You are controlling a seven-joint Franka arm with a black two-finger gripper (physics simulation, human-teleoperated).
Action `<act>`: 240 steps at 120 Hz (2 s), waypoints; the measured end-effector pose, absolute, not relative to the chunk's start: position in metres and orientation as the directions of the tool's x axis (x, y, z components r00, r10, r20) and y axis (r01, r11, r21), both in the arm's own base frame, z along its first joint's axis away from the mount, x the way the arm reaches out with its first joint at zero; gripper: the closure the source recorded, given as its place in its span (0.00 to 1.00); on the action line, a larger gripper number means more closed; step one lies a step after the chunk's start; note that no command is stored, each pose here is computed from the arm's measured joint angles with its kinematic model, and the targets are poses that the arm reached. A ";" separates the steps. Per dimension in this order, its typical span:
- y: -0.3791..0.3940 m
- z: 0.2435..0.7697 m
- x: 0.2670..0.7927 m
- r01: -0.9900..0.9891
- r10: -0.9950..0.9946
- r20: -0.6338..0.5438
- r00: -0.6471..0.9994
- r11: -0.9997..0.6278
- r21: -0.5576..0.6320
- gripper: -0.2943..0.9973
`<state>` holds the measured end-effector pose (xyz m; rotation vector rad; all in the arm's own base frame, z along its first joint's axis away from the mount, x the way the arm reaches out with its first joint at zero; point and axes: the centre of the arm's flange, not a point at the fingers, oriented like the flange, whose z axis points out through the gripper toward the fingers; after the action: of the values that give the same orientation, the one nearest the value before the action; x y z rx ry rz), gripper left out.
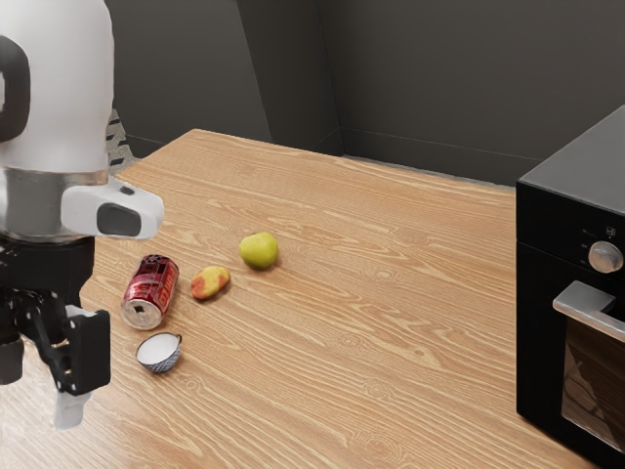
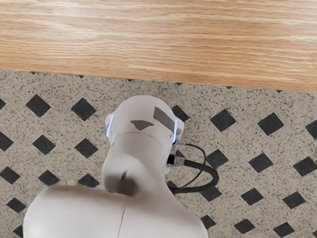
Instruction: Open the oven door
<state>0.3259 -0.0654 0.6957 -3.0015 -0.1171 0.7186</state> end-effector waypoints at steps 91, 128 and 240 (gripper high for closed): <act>-0.100 0.648 0.267 0.352 0.546 0.212 0.810 -0.743 0.570 0.23; -0.120 0.682 0.306 0.379 0.743 0.406 0.531 -0.638 0.671 0.23; -0.345 0.644 0.328 0.673 0.940 -0.279 0.197 0.078 0.735 0.23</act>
<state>0.3282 -0.3448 0.6437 -2.8659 -2.6619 -0.7151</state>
